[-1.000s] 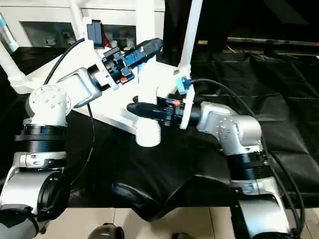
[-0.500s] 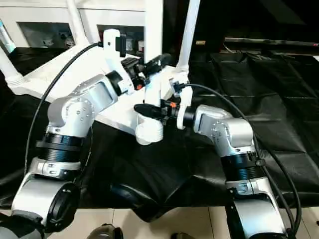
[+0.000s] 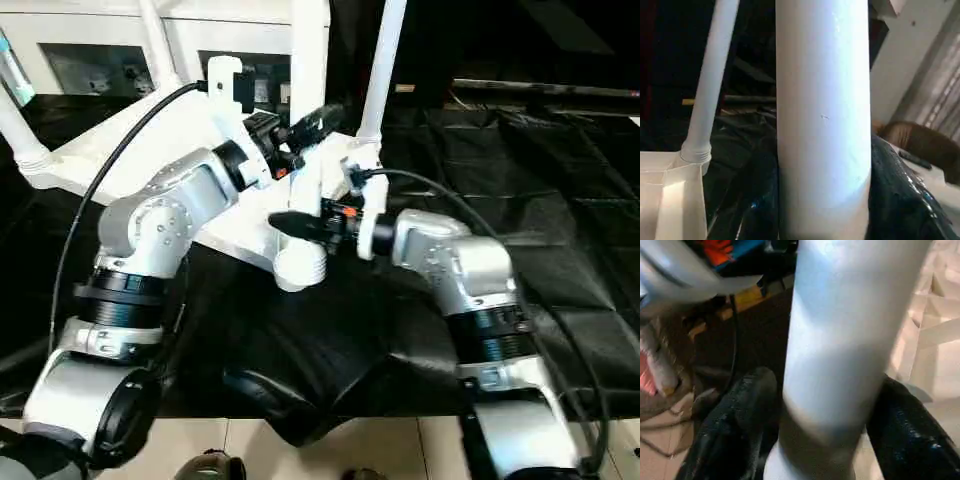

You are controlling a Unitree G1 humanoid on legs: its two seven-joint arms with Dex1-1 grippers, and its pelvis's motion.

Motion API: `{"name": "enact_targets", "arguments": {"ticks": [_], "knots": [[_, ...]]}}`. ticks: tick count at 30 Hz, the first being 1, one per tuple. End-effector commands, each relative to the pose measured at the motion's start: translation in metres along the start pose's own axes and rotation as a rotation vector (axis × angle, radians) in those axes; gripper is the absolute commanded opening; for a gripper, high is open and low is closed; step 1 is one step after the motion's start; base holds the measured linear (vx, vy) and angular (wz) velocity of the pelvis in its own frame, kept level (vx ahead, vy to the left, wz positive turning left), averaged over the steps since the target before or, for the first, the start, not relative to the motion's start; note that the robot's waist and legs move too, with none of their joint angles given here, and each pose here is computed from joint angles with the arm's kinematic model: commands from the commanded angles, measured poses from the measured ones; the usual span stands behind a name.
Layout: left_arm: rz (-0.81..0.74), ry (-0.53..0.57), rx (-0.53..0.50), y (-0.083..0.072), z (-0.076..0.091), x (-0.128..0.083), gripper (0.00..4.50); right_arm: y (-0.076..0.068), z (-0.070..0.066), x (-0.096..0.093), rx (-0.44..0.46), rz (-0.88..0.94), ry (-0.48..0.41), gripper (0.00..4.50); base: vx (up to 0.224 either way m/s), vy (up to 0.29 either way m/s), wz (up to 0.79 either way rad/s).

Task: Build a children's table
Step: Pick table leg

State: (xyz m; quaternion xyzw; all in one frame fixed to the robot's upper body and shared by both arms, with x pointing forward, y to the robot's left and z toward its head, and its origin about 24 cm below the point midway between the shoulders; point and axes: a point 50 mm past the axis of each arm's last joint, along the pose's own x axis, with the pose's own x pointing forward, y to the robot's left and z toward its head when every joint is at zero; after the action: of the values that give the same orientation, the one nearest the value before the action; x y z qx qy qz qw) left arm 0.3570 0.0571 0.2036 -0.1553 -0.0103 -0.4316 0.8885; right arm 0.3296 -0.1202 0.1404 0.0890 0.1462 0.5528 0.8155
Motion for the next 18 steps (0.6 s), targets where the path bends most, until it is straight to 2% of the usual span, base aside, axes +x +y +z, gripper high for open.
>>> {"name": "enact_targets", "arguments": {"ticks": [1, 6, 11, 18], "knots": [[-0.058, 0.013, 0.026, -0.007, 0.004, 0.002, 1.82, 0.003, 0.009, -0.002, -0.023, 0.053, 0.009, 3.02, 0.0, 0.0, 0.0], [-0.099, 0.013, 0.002, -0.01, 0.007, 0.002, 1.82, 0.002, 0.009, -0.009, 0.0, 0.106, 0.027, 3.02, 0.0, 0.0, 0.0], [-0.148, -0.016, -0.072, -0.018, 0.009, 0.003, 1.82, -0.001, 0.006, -0.008, 0.013, 0.106, 0.034, 3.02, 0.0, 0.0, 0.0], [-0.173, -0.017, -0.08, -0.02, 0.01, 0.003, 1.82, -0.001, -0.001, -0.005, 0.061, 0.13, 0.043, 3.02, 0.0, 0.0, 0.0]]}}
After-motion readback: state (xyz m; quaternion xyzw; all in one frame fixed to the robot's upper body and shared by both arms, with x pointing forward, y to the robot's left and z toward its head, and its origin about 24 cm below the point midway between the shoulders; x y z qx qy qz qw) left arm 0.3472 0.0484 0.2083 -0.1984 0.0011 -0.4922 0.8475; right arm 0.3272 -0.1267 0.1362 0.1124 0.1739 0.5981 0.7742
